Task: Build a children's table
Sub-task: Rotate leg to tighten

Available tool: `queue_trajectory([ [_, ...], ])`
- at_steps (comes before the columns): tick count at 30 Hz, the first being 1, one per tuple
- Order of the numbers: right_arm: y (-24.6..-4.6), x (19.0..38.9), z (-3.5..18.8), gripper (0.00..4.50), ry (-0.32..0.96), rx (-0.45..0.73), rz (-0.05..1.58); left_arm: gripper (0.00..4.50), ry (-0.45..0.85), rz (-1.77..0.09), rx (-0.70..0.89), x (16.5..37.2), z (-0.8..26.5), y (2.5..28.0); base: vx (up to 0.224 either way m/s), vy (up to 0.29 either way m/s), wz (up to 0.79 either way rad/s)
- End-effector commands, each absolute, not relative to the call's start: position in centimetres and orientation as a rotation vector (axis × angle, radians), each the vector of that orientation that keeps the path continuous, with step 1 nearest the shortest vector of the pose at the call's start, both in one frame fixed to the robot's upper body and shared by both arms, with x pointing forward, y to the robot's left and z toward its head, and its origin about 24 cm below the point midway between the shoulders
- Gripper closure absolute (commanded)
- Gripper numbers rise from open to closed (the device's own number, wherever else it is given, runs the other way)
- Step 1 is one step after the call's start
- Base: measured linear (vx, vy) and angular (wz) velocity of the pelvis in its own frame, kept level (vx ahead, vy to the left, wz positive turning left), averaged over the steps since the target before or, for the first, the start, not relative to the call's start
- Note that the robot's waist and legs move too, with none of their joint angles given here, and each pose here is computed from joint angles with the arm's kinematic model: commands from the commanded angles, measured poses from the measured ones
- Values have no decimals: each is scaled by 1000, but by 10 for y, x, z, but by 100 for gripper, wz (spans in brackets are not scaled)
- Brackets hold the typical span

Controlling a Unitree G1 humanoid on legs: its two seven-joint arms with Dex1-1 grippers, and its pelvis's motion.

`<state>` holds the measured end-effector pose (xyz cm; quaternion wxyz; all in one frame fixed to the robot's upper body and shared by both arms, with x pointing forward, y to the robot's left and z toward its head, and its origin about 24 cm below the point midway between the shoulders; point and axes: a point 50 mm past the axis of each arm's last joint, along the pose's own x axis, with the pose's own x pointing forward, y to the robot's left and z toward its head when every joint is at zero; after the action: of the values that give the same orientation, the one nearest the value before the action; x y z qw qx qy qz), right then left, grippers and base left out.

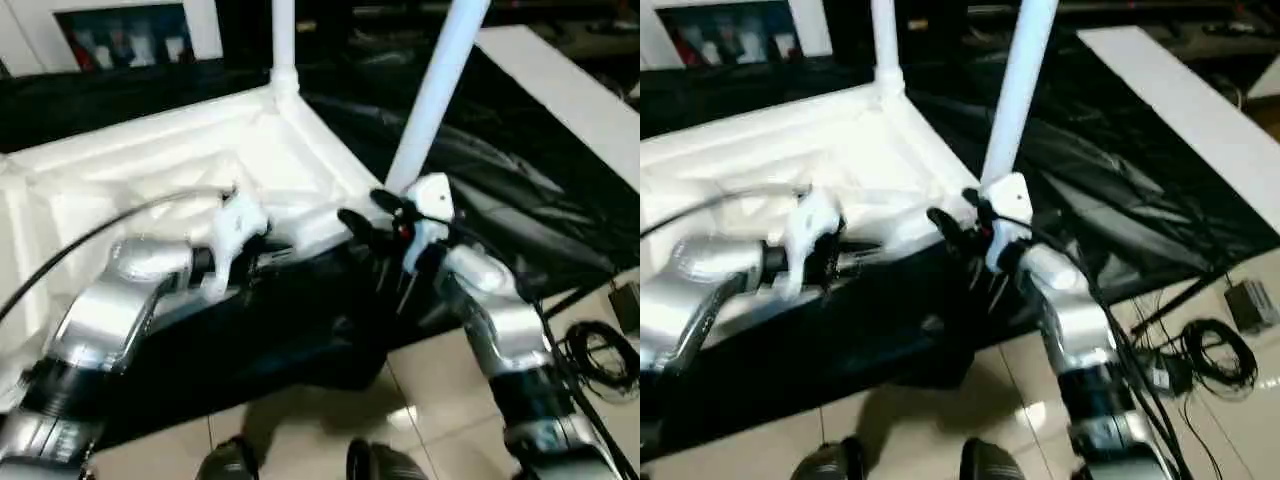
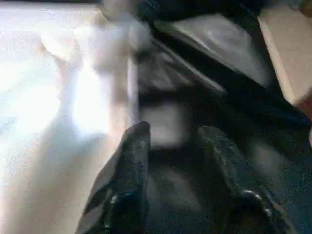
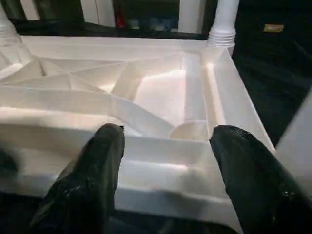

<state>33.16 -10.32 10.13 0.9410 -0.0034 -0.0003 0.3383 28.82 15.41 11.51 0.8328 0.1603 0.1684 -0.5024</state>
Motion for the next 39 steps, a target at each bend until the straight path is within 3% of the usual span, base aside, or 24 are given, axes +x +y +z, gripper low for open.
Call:
queue_trajectory([
  [1, -102, 338, 102, 138, -9, -17, 670, 250, 386, -1059, 362, 280, 112, 152, 0, 0, 0],
  [6, -101, 355, 105, 138, -19, -24, 593, 206, 473, -955, 445, 272, 95, 165, 0, 0, 0],
  [8, -111, 367, 108, 138, -17, -27, 493, 188, 510, -906, 501, 268, 87, 172, 0, 0, 0],
  [11, -113, 370, 109, 138, -21, -30, 472, 167, 516, -869, 520, 268, 87, 175, 0, 0, 0],
  [16, -140, 379, 114, 138, -26, -57, 340, 125, 459, -728, 547, 278, 95, 185, 0, 0, 0],
  [25, -182, 387, 116, 138, -27, -105, 201, 125, 429, -707, 536, 280, 103, 189, 0, 0, 0],
  [26, -195, 388, 118, 138, -25, -120, 162, 125, 416, -717, 528, 279, 104, 189, 0, 0, 0],
  [31, -223, 389, 123, 138, -19, -160, 82, 125, 385, -747, 504, 274, 106, 192, 0, 0, 0],
  [36, -228, 389, 126, 138, -29, -149, 92, 125, 349, -800, 494, 267, 108, 193, 0, 0, 0],
  [39, -214, 386, 120, 138, -17, -135, 246, 125, 344, -858, 483, 259, 108, 188, 0, 0, 0],
])
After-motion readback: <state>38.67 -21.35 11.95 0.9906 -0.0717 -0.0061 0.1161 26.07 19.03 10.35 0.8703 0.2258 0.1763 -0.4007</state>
